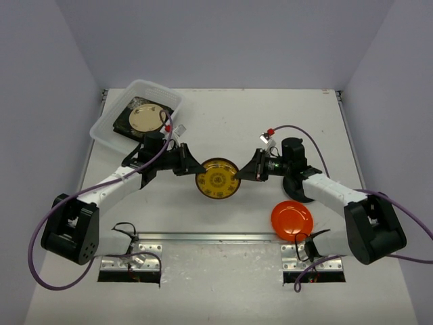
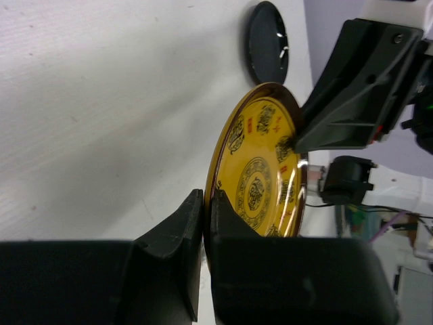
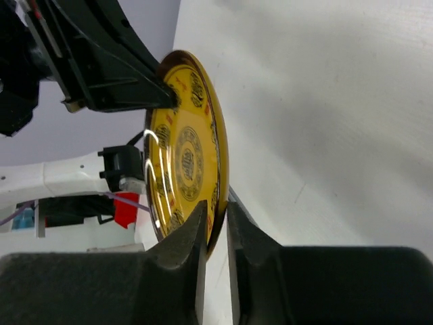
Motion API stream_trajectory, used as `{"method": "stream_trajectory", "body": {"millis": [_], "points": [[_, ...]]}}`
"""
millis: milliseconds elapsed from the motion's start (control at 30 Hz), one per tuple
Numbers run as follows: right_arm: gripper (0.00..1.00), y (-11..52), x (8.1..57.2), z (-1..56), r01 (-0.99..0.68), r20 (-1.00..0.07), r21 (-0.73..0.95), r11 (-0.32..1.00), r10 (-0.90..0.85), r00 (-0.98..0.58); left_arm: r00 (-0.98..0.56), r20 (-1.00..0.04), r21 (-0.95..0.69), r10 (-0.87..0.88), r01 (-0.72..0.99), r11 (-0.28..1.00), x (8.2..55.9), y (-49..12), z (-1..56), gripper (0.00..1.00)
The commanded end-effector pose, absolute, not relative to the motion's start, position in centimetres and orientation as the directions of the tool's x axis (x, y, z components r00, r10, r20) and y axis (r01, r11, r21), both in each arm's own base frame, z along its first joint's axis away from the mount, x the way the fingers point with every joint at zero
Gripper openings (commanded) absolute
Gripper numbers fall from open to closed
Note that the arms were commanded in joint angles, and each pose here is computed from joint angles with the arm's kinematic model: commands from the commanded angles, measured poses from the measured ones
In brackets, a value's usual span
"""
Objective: Place the plates into the plastic bin on the countertop
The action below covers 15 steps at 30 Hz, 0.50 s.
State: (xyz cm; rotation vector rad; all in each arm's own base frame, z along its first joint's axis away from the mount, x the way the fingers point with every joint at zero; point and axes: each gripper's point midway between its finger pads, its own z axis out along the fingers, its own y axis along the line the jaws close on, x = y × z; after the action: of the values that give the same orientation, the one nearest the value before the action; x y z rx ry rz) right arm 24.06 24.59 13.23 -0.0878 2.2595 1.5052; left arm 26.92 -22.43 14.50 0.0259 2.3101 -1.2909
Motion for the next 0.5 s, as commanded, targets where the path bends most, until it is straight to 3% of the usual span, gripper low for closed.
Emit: {"method": "stream_trajectory", "body": {"millis": [0, 67, 100, 167, 267, 467], "points": [[0.48, 25.0, 24.7, 15.6, -0.369, -0.454, 0.857, 0.359, 0.187, -0.871, -0.805, -0.526, -0.758, -0.274, 0.298, 0.58, 29.9, -22.4, 17.9, 0.0], [0.85, 24.5, 25.2, 15.0, -0.343, -0.445, 0.855, 0.389, 0.21, -0.871, -0.781, -0.529, -0.741, -0.331, 0.236, 0.629, 31.1, -21.3, 18.2, 0.0], [0.99, 24.1, 25.4, 14.5, -0.319, -0.435, 0.853, 0.413, 0.223, -0.873, -0.76, -0.537, -0.732, -0.366, 0.206, 0.649, 31.9, -20.5, 18.7, 0.0], [0.99, 22.6, 25.6, 12.8, -0.237, -0.4, 0.835, 0.496, 0.253, -0.881, -0.67, -0.561, -0.715, -0.486, 0.096, 0.693, 34.9, -16.7, 20.6, 0.0], [0.99, 20.6, 25.7, 11.9, -0.21, -0.44, 0.782, 0.587, 0.28, -0.853, -0.495, -0.563, -0.713, -0.662, -0.114, 0.692, 38.4, -9.0, 22.4, 0.0], [0.99, 17.6, 24.6, 10.9, -0.192, -0.514, 0.675, 0.712, 0.267, -0.815, -0.108, -0.543, -0.713, -0.833, -0.465, 0.525, 41.8, 4.7, 22.9, 0.0]]}}
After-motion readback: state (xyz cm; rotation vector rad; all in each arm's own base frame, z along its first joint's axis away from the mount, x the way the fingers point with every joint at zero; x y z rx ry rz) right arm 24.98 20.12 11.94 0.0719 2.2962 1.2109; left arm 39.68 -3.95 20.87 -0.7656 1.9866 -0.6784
